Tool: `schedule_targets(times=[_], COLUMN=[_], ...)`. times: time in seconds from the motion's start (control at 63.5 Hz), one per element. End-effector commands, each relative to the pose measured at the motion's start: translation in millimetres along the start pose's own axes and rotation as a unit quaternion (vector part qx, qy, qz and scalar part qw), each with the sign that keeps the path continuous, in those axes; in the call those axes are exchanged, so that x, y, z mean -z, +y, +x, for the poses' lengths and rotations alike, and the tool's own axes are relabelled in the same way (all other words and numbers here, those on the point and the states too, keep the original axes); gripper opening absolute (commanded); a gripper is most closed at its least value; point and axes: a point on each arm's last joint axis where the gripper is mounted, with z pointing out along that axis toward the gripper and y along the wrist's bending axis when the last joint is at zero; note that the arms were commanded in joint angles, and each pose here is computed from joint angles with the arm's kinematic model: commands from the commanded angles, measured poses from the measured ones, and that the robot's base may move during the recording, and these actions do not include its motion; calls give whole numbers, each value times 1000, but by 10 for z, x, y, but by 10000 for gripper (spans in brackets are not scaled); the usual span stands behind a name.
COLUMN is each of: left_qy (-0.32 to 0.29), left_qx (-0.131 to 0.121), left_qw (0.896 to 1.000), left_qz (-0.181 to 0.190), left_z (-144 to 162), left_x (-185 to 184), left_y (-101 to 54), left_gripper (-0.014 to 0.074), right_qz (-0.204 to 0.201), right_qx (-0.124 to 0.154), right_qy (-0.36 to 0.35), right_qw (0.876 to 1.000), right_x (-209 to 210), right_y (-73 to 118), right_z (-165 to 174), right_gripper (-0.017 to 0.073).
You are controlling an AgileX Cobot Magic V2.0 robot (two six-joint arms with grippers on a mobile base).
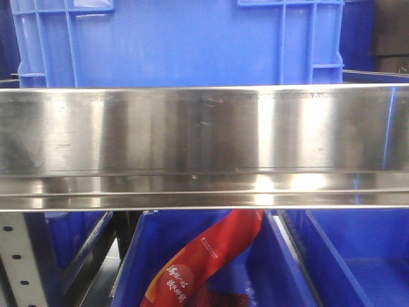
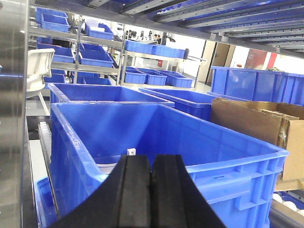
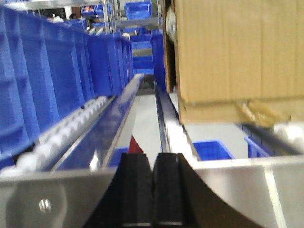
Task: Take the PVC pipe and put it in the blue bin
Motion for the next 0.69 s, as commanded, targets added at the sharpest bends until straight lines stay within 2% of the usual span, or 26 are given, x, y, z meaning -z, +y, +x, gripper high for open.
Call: schedule_targets(times=[0.0, 0.22, 0.362, 0.52, 0.677], left_qy=[-11, -15, -15, -15, -15], left_qx=[3, 3, 3, 3, 3], left_qw=[1000, 1000, 1000, 1000, 1000], left_qz=[4, 4, 4, 4, 4], left_z=[-20, -27, -27, -27, -27], left_x=[9, 9, 9, 9, 9], left_y=[-9, -9, -9, -9, -9], left_gripper=[-111, -111, -111, -111, -111], right_qz=[2, 0, -23, -43, -43], right_qx=[6, 6, 5, 43, 45], right_qy=[-6, -15, -16, -29, -35], right_qw=[1000, 1000, 1000, 998, 997], right_x=[9, 9, 10, 13, 13], right_y=[-5, -2, 23, 47, 47], right_z=[14, -2, -5, -28, -38], right_gripper=[-168, -168, -168, -168, -168])
